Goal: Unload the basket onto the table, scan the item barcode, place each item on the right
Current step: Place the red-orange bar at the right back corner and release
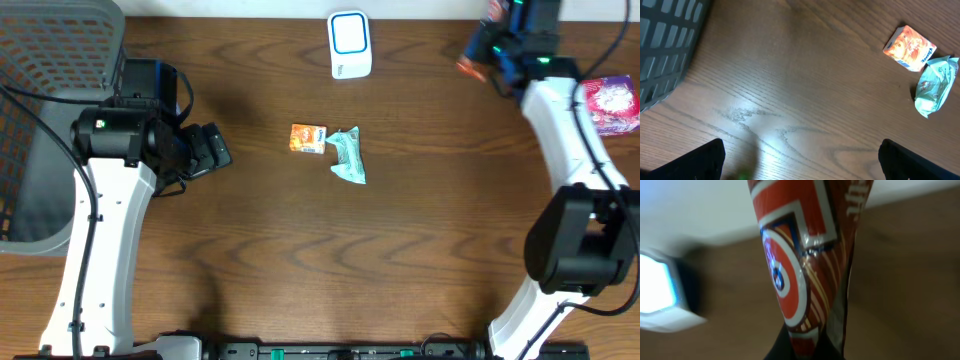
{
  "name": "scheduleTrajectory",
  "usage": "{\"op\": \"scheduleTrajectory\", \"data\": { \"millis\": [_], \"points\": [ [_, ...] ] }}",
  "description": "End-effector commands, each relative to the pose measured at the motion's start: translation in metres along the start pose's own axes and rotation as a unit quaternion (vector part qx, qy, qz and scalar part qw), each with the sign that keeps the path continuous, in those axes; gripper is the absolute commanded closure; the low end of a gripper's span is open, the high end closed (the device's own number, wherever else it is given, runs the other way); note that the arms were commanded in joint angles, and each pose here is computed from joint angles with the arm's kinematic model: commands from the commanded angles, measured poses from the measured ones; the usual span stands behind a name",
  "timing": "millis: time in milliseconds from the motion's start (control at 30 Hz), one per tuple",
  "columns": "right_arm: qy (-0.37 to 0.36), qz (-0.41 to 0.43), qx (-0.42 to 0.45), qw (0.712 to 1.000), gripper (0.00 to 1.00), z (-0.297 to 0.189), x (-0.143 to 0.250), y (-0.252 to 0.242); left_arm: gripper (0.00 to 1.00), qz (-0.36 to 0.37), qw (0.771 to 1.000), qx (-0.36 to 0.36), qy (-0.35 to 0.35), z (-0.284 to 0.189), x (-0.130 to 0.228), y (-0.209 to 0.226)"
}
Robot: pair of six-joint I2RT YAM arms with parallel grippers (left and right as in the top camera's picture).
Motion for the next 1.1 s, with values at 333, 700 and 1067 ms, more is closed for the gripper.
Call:
{"op": "scheduleTrajectory", "data": {
  "millis": [333, 700, 1067],
  "points": [
    [0.149, -0.094, 0.195, 0.965, 0.84, 0.036, 0.065, -0.164, 0.02, -0.006, 1.000, -0.007, 0.003, 0.003, 0.000, 0.002],
    [0.107, -0.041, 0.211, 0.971, 0.16, 0.020, 0.039, -0.165, 0.02, -0.006, 1.000, -0.007, 0.003, 0.003, 0.000, 0.002],
    [0.103, 0.016, -0.204, 0.973, 0.05, -0.028, 0.018, -0.007, 0.02, -0.006, 1.000, -0.007, 0.003, 0.003, 0.000, 0.002]
  ]
}}
Point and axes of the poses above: each gripper's point midway between its finger pads, its own z axis out along the fingers, its own y axis along the line the jaws close on, x = y × z, the point moved 6 cm from there along -z, back along the fingers, and after that the axes turned 1 degree about -z, right-handed, at the moved point
